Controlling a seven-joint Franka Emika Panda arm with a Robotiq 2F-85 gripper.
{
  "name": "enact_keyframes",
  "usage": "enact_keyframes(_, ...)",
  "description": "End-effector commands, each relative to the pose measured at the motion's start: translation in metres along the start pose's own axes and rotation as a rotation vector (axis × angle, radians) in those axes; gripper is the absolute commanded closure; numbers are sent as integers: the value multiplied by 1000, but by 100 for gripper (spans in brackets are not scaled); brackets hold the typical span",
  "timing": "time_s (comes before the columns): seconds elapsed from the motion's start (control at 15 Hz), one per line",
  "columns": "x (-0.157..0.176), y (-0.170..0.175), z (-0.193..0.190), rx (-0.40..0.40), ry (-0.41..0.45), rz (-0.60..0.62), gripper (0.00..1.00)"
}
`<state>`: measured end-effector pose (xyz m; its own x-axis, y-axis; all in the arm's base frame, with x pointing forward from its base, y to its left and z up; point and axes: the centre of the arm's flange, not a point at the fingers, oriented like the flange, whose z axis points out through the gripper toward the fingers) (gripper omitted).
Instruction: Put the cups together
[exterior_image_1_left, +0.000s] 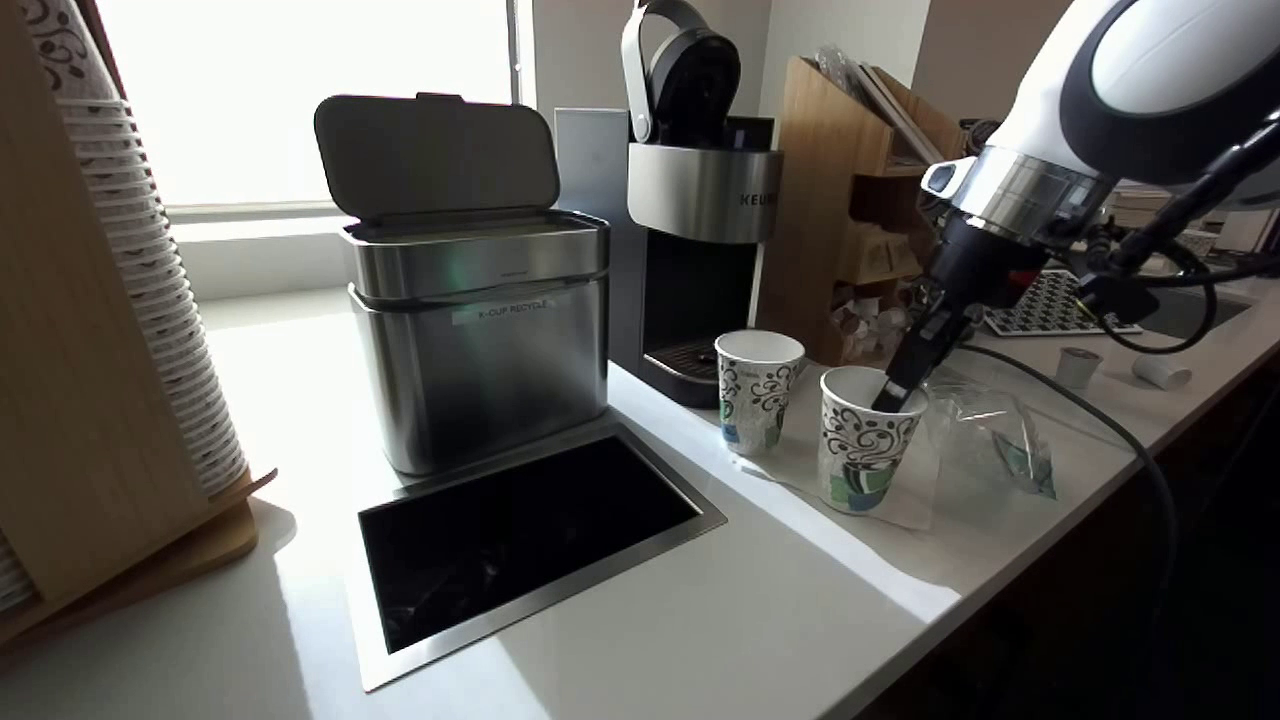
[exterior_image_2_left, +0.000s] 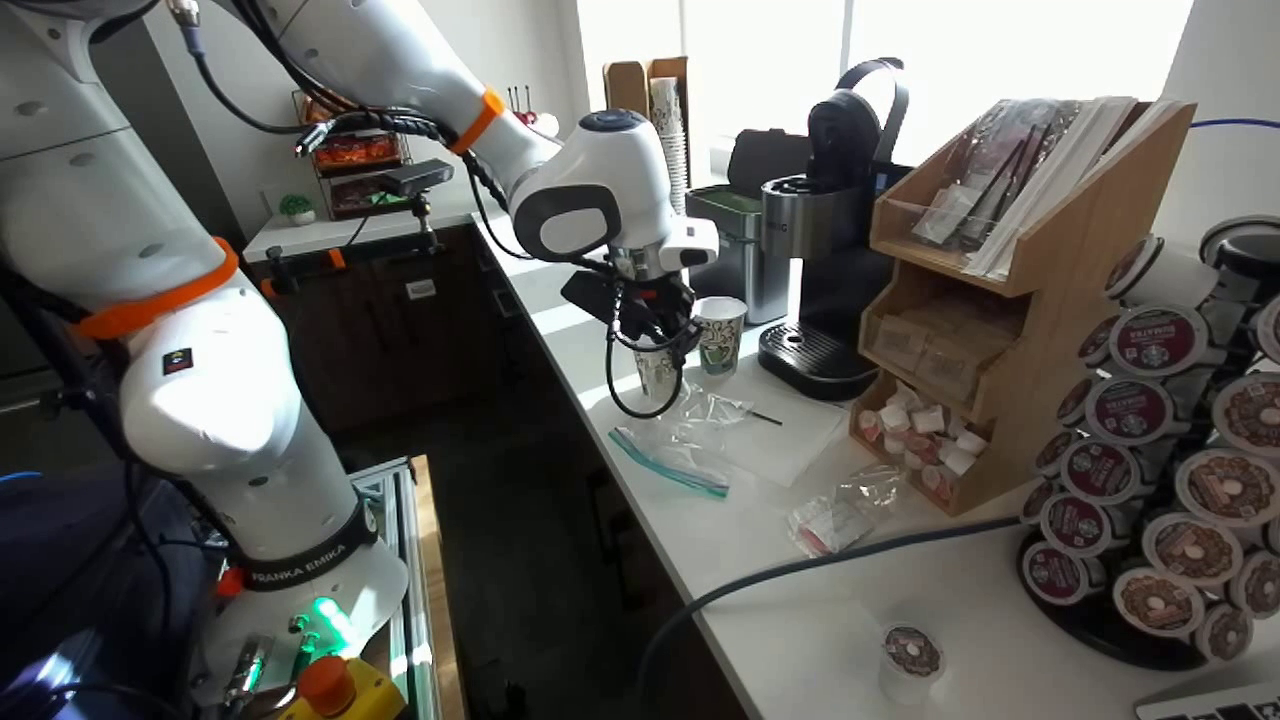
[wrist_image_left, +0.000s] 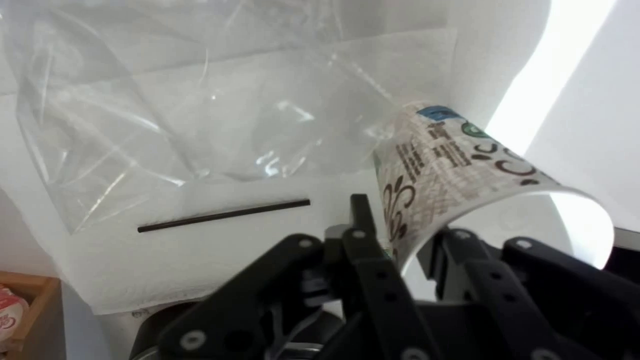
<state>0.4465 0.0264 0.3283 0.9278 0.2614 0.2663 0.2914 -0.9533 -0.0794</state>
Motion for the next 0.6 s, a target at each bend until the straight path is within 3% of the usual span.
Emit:
enact_keyframes(0.0, -2, -4, 6, 26, 19, -13, 100)
enact_keyframes(0.2, -1, -7, 5, 41, 19, -17, 100)
enact_keyframes(0.53, 13, -18, -42, 69, 76, -53, 99)
